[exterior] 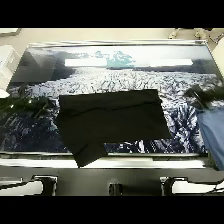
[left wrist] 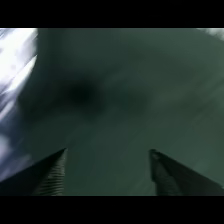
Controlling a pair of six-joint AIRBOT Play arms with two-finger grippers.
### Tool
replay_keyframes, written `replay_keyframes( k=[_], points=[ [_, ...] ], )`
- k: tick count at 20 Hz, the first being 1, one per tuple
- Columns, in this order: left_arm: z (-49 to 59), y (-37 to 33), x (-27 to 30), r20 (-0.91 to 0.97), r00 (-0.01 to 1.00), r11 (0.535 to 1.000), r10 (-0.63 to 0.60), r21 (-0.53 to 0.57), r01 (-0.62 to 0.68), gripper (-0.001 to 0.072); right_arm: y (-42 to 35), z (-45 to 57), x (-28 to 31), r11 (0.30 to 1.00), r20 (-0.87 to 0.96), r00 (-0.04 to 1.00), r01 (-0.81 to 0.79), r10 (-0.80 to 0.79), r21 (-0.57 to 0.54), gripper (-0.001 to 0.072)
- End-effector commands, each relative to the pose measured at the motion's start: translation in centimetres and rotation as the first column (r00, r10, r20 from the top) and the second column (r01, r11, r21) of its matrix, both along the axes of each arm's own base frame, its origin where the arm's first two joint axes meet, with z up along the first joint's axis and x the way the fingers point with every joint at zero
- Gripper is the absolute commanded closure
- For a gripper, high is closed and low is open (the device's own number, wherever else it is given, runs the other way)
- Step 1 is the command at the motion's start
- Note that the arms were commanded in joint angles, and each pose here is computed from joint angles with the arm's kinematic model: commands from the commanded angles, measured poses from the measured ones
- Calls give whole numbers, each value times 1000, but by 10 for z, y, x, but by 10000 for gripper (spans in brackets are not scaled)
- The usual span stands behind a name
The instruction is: Fold the clothes and pants, and hang the long-sleeved shirts on hangers.
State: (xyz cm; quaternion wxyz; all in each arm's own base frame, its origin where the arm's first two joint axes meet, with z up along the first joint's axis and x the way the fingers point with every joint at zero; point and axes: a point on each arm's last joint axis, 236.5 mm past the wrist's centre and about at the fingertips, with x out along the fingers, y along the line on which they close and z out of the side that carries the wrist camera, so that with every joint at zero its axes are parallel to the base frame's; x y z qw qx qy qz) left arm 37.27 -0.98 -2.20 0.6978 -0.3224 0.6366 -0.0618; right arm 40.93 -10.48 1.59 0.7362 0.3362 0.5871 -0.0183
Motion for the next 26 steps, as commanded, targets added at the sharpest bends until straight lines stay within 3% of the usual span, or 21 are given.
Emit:
replay_keyframes(
  k=[1, 6, 8, 15, 16, 17, 18, 24, 26],
  points=[
    [-34, 11, -94, -226, 972, 997, -71, -1, 72, 211, -33, -25, -97, 1000, -253, 967, 20, -20, -4, 83],
    [-71, -48, -141, -211, 972, 978, -104, -201, 61, 224, -4, -47, -131, 998, -273, 962, 2, 15, 62, 84],
    [-79, -48, -144, -216, 973, 981, -81, -188, 40, 280, 1, -49, -135, 997, -277, 961, -1, 22, 75, 84],
    [-95, -81, -111, -126, 991, 986, -39, -163, 18, 280, 13, -42, -129, 991, -252, 967, 1, 32, 133, 103],
    [-97, -88, -111, -126, 991, 985, -49, -169, 27, 368, 13, -42, -131, 991, -254, 966, -3, 38, 134, 103],
    [-98, -92, -111, -125, 990, 985, -59, -168, 38, 580, 13, -42, -131, 991, -257, 966, -7, 41, 132, 105],
    [-97, -93, -112, -124, 990, 985, -65, -168, 43, 675, 13, -43, -132, 992, -260, 965, -11, 44, 127, 108],
    [-81, -90, -107, -67, 995, 984, -78, -164, 66, 682, 47, -92, -134, 990, -285, 948, -124, 140, 75, 110],
    [-77, -90, -106, -54, 995, 984, -81, -163, 71, 681, 63, -111, -137, 985, -311, 938, -117, 151, 125, 114]
  ],
)
